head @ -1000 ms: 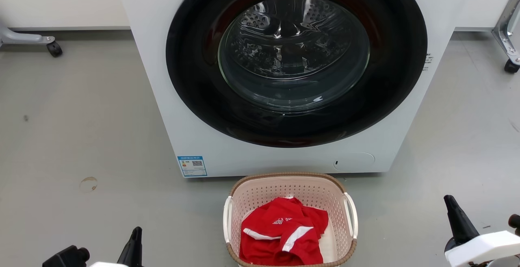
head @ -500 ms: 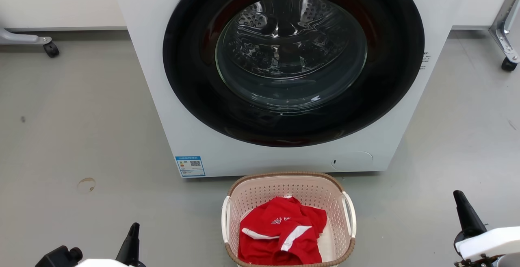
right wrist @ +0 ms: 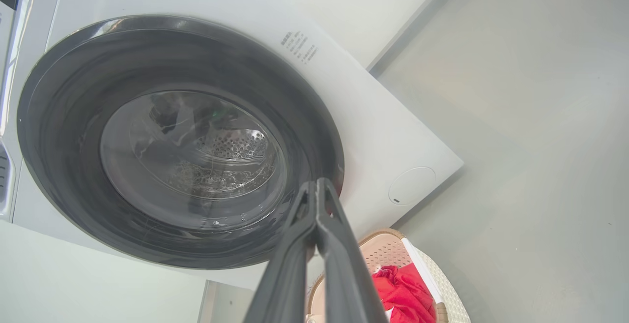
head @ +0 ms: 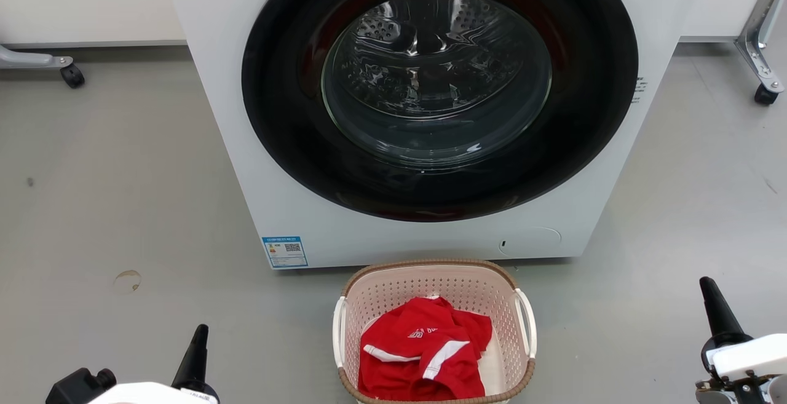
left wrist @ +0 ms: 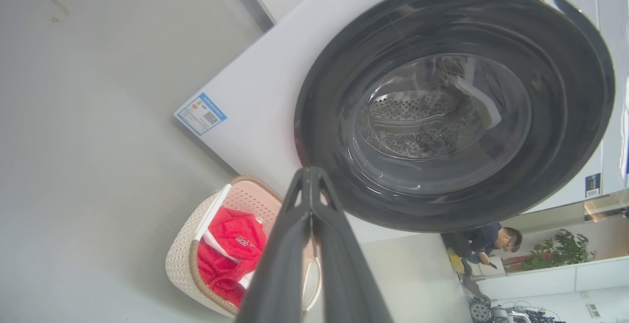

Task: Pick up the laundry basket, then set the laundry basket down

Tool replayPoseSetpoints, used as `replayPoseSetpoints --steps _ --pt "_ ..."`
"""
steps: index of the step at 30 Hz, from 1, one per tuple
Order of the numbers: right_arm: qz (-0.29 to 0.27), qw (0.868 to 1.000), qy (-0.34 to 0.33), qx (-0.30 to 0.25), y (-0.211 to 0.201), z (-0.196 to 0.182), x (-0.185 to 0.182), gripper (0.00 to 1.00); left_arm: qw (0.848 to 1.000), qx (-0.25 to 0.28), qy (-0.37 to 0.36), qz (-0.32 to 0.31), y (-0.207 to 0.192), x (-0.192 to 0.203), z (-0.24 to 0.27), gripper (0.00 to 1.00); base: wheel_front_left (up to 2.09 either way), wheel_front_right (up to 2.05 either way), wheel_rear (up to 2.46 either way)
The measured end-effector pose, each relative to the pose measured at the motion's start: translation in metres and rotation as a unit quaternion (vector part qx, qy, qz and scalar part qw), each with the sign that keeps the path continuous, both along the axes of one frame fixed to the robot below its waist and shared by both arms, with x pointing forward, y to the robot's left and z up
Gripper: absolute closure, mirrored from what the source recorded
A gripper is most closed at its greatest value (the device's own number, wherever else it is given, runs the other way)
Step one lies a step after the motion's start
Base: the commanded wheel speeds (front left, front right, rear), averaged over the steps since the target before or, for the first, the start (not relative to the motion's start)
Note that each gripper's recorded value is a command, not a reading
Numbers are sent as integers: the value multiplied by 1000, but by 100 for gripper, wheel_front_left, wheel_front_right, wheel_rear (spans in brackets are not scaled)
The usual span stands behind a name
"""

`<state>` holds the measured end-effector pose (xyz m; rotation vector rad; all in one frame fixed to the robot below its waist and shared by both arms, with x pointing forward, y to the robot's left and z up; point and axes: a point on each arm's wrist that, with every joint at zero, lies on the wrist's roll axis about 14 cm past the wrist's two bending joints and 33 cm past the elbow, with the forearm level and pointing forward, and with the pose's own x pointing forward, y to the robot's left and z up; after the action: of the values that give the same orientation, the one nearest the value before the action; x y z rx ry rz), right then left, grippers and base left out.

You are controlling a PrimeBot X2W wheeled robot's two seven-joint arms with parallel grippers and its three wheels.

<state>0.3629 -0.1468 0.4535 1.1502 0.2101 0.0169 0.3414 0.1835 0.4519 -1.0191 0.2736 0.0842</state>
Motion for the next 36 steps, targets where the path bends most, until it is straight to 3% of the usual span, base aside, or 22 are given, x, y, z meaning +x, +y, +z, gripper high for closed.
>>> replayPoseSetpoints --steps 17,36 --pt "-35 997 3 64 -18 4 3 100 996 -82 -18 20 1 9 6 100 0 0 0" --pt "-69 987 -8 143 -36 14 7 100 982 -181 -42 41 2 22 15 100 0 0 0"
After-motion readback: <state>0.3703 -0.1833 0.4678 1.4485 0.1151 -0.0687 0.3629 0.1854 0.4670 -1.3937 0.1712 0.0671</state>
